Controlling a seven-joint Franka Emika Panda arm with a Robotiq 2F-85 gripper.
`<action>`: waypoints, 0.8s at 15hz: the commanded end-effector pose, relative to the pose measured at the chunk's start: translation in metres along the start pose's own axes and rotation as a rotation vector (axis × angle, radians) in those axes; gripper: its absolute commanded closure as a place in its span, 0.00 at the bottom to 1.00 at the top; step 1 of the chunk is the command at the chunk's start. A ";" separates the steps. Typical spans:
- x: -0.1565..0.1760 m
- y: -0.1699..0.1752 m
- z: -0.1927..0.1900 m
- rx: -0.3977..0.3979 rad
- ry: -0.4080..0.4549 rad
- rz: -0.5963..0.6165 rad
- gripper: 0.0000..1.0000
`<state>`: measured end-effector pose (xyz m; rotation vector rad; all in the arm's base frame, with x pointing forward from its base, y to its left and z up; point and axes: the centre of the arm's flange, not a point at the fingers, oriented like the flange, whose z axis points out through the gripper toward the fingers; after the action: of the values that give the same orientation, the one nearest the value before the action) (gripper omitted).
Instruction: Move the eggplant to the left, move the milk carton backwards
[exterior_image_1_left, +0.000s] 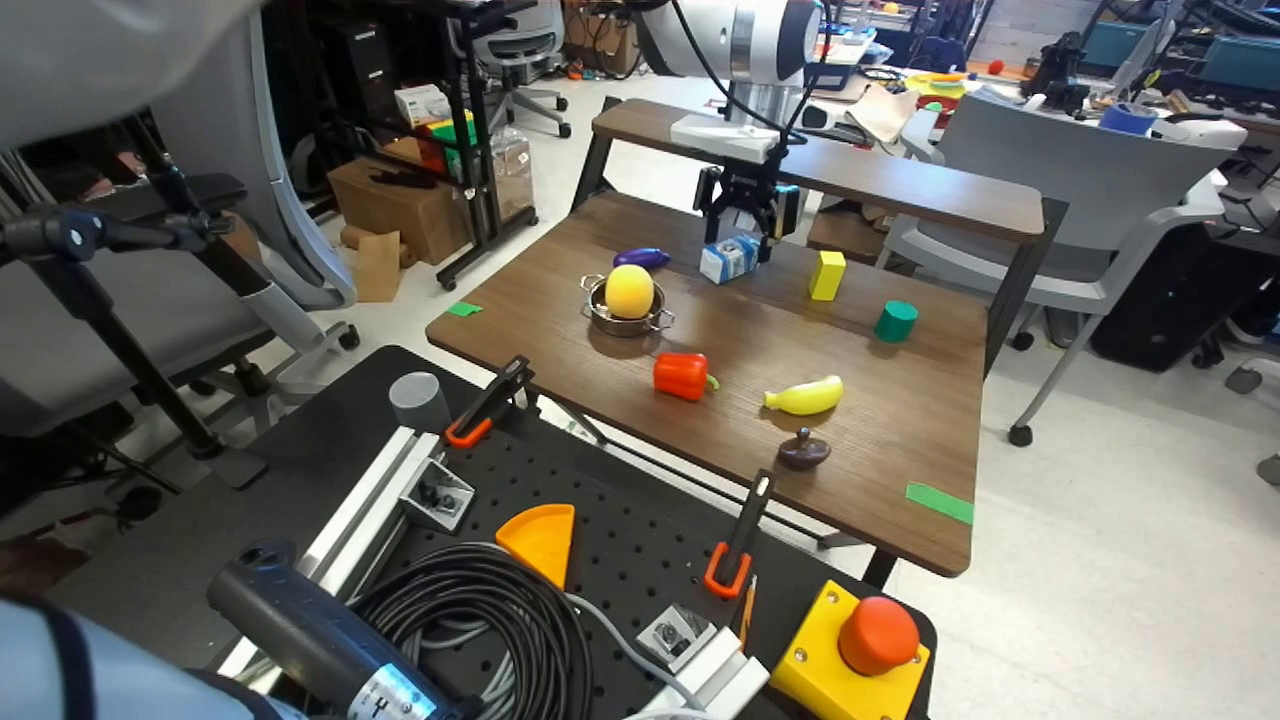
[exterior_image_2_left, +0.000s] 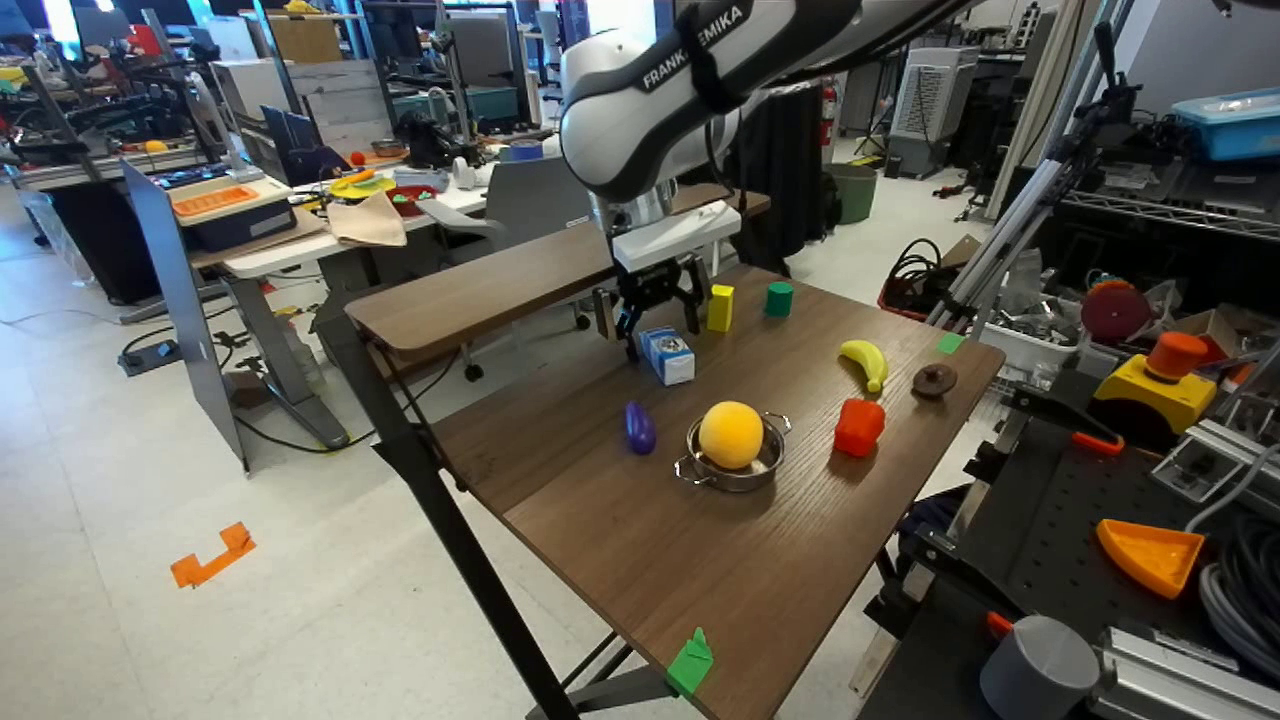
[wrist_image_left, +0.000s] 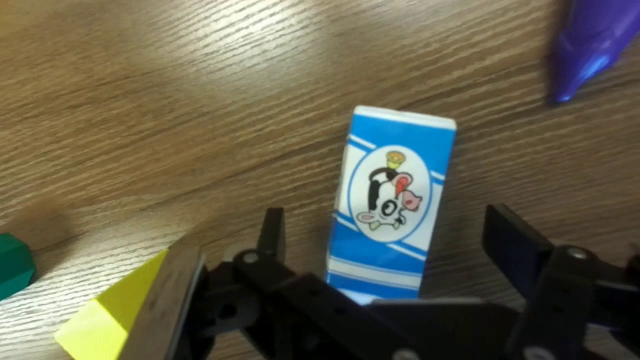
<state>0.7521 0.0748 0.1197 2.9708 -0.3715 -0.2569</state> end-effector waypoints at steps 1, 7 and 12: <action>-0.041 0.017 -0.025 0.010 0.000 -0.035 0.00; -0.075 0.036 -0.046 -0.006 -0.048 -0.110 0.00; -0.101 0.042 -0.059 -0.049 -0.083 -0.089 0.00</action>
<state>0.6919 0.0643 0.1822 2.9781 -0.2248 -0.3736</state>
